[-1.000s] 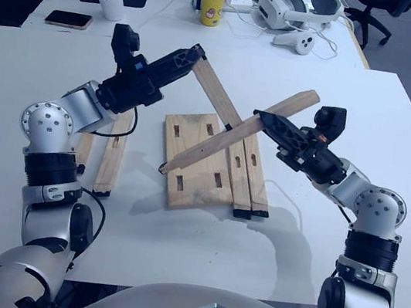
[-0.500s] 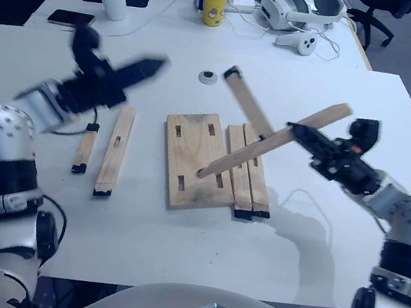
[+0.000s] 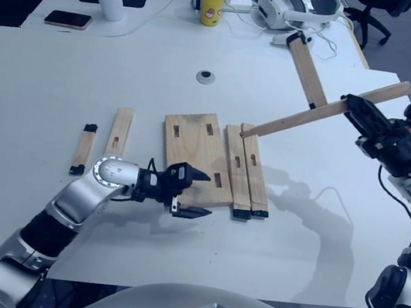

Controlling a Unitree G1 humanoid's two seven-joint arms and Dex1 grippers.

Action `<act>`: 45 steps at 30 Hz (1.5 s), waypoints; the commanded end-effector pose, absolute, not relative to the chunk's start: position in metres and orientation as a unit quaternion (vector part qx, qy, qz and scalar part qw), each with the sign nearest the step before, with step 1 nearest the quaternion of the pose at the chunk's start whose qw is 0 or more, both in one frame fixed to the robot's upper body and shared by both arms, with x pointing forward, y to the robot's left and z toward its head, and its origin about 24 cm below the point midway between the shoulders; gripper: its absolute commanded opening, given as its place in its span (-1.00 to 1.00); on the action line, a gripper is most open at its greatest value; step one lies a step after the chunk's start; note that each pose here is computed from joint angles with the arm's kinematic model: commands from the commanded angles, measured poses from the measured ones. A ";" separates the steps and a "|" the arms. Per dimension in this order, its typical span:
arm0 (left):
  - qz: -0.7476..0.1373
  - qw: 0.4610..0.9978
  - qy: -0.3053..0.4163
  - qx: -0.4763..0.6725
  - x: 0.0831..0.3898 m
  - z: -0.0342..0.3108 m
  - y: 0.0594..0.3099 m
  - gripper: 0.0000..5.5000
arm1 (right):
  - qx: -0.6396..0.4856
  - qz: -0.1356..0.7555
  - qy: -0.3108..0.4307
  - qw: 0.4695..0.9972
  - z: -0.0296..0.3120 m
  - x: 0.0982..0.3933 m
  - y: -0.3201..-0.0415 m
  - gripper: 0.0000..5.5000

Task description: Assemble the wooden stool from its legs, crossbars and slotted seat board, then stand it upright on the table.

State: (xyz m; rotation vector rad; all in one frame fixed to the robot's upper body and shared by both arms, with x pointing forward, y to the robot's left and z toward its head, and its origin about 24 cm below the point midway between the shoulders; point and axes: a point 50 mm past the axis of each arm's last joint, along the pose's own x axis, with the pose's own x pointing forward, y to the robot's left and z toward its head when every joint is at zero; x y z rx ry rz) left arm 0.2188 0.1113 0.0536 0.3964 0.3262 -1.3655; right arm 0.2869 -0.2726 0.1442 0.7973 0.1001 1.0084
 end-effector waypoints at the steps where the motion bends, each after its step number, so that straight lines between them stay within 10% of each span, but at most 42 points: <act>1: -0.604 0.741 0.171 0.237 0.218 0.038 0.117 0.49 | 0.323 0.519 0.011 0.791 0.163 0.287 -0.258 -0.25; 16: -0.606 0.683 0.202 0.355 0.248 0.029 0.172 0.49 | 0.172 0.632 0.086 0.750 0.156 0.298 -0.209 -0.25; 45: -0.682 0.642 0.224 0.269 0.230 0.006 0.163 0.49 | -0.063 0.720 0.116 0.681 0.156 0.332 -0.154 -0.25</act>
